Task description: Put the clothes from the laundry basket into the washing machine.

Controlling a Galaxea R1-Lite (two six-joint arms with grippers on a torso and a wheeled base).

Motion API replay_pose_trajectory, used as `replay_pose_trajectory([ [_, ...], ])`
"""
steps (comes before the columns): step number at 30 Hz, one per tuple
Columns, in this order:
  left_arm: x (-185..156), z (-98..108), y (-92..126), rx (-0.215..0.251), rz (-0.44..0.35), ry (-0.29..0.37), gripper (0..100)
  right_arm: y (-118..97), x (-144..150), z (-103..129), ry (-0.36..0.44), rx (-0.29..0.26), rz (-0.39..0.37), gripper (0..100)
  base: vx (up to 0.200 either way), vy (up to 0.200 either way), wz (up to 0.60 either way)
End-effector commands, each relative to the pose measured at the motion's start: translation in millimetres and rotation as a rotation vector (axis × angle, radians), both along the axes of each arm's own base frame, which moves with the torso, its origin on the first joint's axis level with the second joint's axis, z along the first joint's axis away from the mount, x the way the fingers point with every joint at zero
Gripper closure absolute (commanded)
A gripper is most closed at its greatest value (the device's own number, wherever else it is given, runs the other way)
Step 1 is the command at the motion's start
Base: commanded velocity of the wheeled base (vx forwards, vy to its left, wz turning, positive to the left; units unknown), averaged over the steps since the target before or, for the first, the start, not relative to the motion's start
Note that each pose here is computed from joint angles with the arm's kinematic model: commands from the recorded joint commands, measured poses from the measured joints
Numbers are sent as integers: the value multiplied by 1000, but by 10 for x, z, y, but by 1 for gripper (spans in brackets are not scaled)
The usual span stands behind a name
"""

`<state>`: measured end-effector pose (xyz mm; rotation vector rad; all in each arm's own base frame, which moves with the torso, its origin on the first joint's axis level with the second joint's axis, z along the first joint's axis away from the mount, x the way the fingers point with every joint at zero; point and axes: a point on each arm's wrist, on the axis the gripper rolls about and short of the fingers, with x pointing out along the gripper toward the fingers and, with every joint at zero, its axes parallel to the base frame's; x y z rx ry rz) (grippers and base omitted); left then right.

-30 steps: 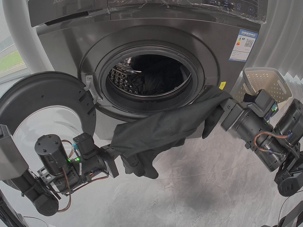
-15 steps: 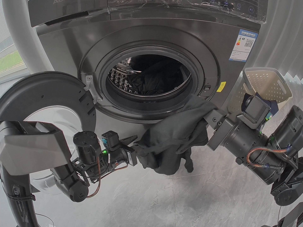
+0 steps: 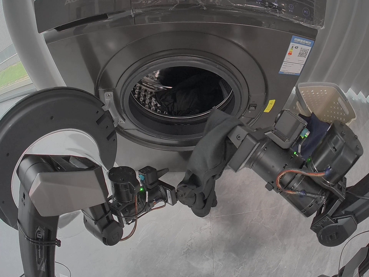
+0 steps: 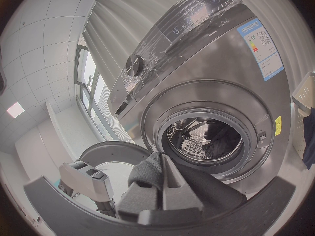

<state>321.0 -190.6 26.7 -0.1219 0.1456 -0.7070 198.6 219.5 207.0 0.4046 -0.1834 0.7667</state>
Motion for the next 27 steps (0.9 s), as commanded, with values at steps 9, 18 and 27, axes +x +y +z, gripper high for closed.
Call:
replay_pose_trajectory([
  [9,-104,-263,-168,42,-58,55,0,129,194,-36,-2,13,-42,100,0,0,0],
  [18,-28,-412,-248,62,-53,46,0,119,199,-22,-6,20,-44,100,0,0,0],
  [27,69,-306,-291,30,-23,-4,100,96,210,-31,-4,18,-54,100,0,0,0],
])
